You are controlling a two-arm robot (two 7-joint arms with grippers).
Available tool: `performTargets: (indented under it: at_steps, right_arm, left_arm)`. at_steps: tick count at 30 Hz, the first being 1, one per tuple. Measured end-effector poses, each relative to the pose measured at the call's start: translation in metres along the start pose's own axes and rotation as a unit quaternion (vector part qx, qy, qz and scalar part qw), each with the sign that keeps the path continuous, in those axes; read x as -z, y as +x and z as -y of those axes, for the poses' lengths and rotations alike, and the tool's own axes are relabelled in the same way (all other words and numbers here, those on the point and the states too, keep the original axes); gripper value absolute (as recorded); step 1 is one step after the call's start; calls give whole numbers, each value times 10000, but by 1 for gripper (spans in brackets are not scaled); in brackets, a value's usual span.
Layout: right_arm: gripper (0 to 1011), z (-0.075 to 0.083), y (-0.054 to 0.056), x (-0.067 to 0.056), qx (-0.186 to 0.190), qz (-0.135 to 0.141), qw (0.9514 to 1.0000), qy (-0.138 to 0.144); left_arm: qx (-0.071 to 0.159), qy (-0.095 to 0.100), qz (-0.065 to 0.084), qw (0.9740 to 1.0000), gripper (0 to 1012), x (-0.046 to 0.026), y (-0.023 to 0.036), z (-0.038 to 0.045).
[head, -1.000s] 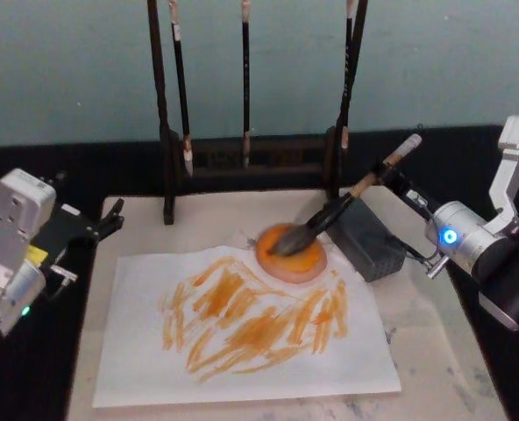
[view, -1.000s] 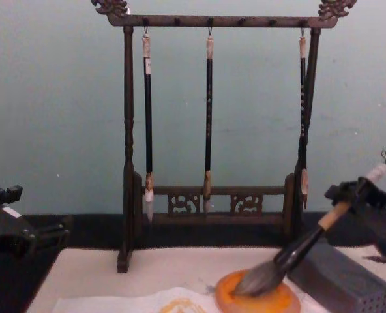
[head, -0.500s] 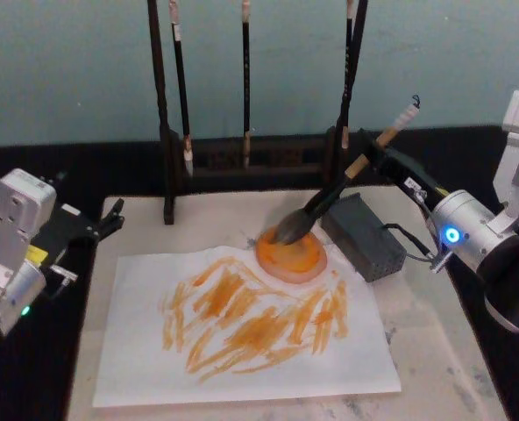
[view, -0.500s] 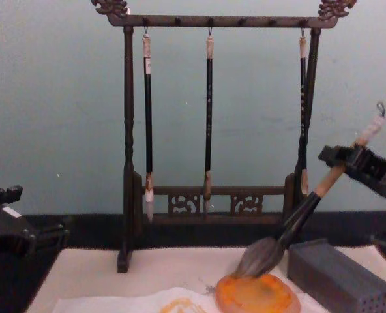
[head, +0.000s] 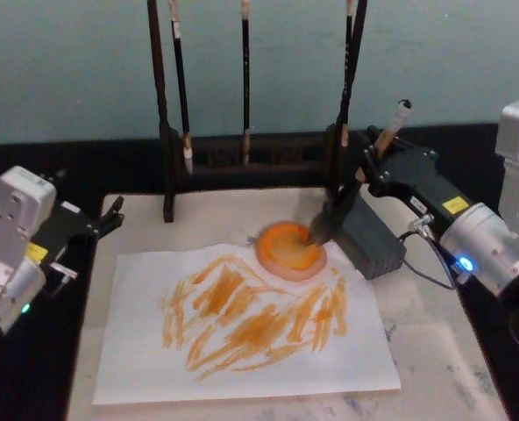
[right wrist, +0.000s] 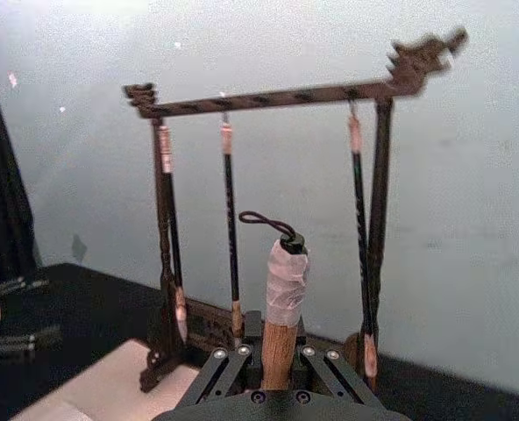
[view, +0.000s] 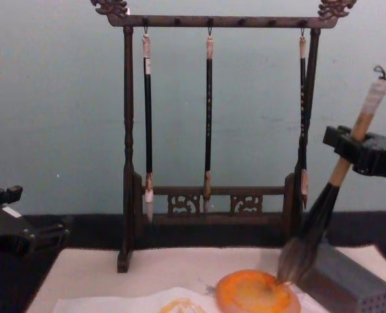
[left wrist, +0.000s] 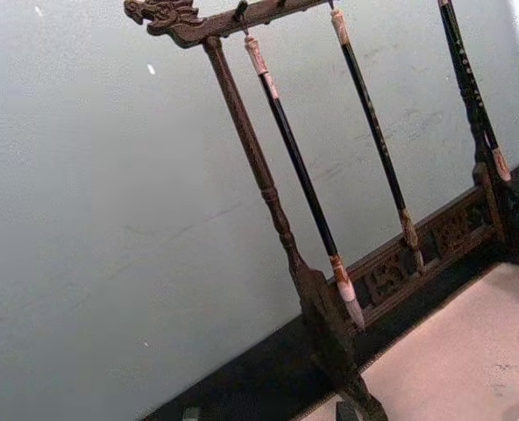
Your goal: Pick up the brush from the inkstone, write on the paper, then place the brush back to its original position.
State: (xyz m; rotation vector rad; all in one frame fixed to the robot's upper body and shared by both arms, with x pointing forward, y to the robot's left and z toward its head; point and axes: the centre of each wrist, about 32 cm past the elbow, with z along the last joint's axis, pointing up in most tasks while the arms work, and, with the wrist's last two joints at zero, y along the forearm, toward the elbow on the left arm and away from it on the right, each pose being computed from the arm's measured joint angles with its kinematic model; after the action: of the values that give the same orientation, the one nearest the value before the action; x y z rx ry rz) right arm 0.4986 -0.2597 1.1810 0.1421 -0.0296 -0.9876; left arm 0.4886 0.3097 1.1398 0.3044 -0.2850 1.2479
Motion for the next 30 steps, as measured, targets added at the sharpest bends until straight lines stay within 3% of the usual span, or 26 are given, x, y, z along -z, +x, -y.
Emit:
performTargets:
  at_steps: [5, 9, 14, 24, 30]
  right_arm:
    - [160, 114, -46, -40, -141, 581, 9981, 157]
    - [160, 185, -64, -50, -243, 894, 9955, 221]
    - [160, 325, -98, -51, -471, 1351, 9893, 270]
    - [160, 537, -158, -45, -814, 1912, 9774, 377]
    - [160, 634, -195, -28, -921, 2092, 9730, 317]
  left_arm:
    - [0, 0, 0, 10000, 1001, 0, 0, 0]
    - [0, 0, 0, 10000, 1001, 0, 0, 0]
    - [0, 0, 0, 10000, 1001, 0, 0, 0]
    - [0, 1, 0, 10000, 1001, 0, 0, 0]
    - [0, 0, 0, 10000, 1001, 0, 0, 0]
